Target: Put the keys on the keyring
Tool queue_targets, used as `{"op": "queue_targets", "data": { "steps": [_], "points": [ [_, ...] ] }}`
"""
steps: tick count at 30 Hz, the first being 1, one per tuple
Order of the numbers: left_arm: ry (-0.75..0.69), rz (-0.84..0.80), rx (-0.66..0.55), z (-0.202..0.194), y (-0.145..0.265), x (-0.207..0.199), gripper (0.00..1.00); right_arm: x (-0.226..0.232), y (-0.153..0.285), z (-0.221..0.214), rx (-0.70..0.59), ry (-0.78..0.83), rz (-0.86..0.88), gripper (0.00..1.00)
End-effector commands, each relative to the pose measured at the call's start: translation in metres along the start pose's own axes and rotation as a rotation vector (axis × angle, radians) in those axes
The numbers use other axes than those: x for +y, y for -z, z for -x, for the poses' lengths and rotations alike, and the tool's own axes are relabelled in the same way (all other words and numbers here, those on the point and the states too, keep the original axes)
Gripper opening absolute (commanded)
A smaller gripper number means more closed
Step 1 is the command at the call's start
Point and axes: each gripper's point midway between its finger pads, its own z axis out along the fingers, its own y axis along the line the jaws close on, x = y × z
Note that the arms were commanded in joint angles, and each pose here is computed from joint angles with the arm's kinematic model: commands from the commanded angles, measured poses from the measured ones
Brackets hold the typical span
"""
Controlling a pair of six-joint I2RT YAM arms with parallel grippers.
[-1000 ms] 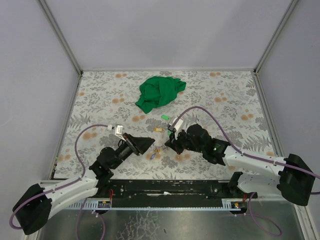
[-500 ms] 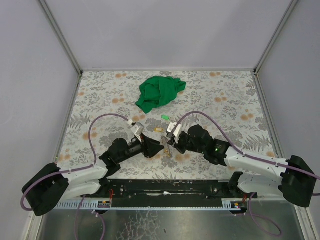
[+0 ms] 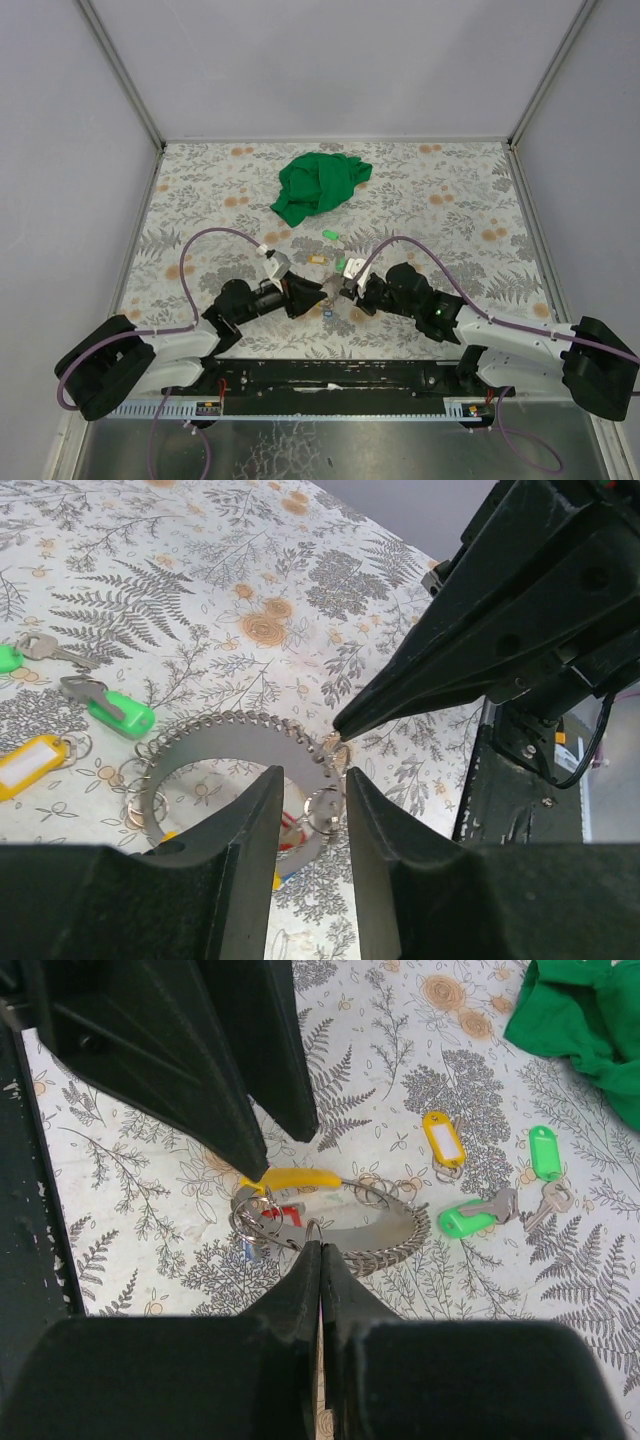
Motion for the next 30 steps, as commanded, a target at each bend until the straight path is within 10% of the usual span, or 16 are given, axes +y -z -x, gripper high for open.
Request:
{"op": "queue_targets", "data": {
  "steps": [1,30],
  "points": [
    [-0.113,-0.087,-0.059,0.015,0.001,-0.006,0.31,-0.003,0.003,0.034,-0.158,0.053,-0.001,0.00],
    [-0.215,-0.326,0.053,0.001,-0.021,-0.014,0.24,0.009,0.008,0.042,-0.235,0.130,0.063,0.00]
  ]
}}
